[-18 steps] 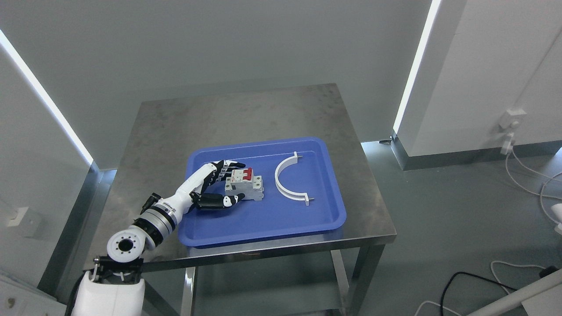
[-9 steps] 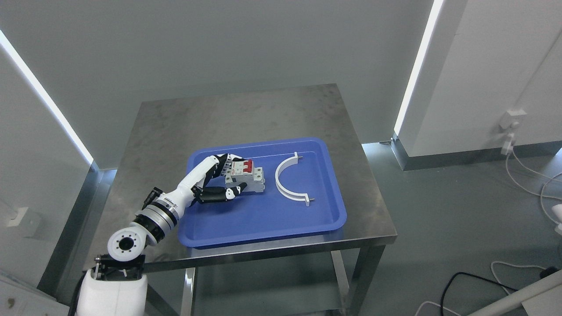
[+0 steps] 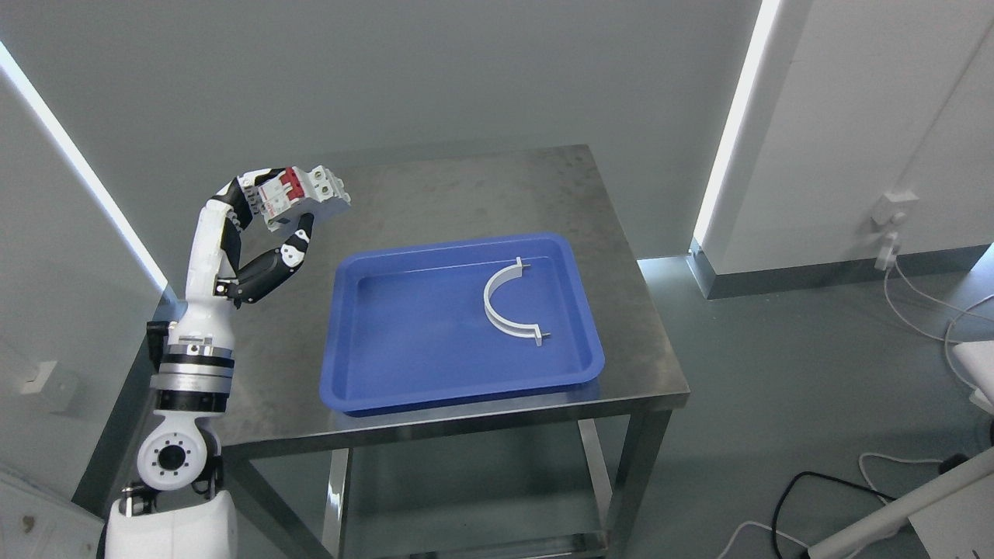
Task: Place circuit breaker on shelf
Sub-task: 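Carry the held breaker while turning toward the blue bin shelf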
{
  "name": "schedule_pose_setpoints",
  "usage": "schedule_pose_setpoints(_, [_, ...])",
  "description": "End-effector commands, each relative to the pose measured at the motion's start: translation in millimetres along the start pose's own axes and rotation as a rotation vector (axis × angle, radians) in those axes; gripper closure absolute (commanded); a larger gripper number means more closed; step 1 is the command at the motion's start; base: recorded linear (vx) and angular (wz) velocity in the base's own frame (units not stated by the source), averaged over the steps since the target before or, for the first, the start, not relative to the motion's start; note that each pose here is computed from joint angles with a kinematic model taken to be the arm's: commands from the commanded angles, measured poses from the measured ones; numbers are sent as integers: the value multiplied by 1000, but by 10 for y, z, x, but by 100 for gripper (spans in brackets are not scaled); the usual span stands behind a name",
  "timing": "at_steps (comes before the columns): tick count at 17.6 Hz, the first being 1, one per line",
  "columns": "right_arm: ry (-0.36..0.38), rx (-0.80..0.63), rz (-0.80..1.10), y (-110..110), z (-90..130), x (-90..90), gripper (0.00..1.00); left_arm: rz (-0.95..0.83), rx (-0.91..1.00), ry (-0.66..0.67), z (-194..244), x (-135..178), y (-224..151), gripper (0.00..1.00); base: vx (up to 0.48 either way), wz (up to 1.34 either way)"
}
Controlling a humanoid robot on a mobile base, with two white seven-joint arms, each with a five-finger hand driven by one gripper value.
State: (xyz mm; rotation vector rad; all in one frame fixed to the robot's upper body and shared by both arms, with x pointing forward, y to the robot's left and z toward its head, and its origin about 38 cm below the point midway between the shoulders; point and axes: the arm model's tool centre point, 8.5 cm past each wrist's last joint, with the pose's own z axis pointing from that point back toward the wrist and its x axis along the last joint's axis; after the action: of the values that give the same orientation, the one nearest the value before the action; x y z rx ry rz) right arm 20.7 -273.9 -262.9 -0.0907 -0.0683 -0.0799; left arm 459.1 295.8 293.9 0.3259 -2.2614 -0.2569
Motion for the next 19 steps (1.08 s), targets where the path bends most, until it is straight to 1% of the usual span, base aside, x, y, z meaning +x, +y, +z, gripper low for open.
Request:
schedule_pose_setpoints(1, [-3, -17, 2, -112, 1, 13, 0, -29, 109, -12, 388, 23, 319, 86, -183, 36])
schedule_pose_setpoints(9, [-3, -17, 0, -113, 1, 13, 0, -28, 102, -32, 381, 62, 296, 87, -298, 21])
schedule_pose_setpoints(19, [-1, -17, 2, -113, 1, 3, 0, -29, 103, -33, 377, 65, 303, 87, -426, 125])
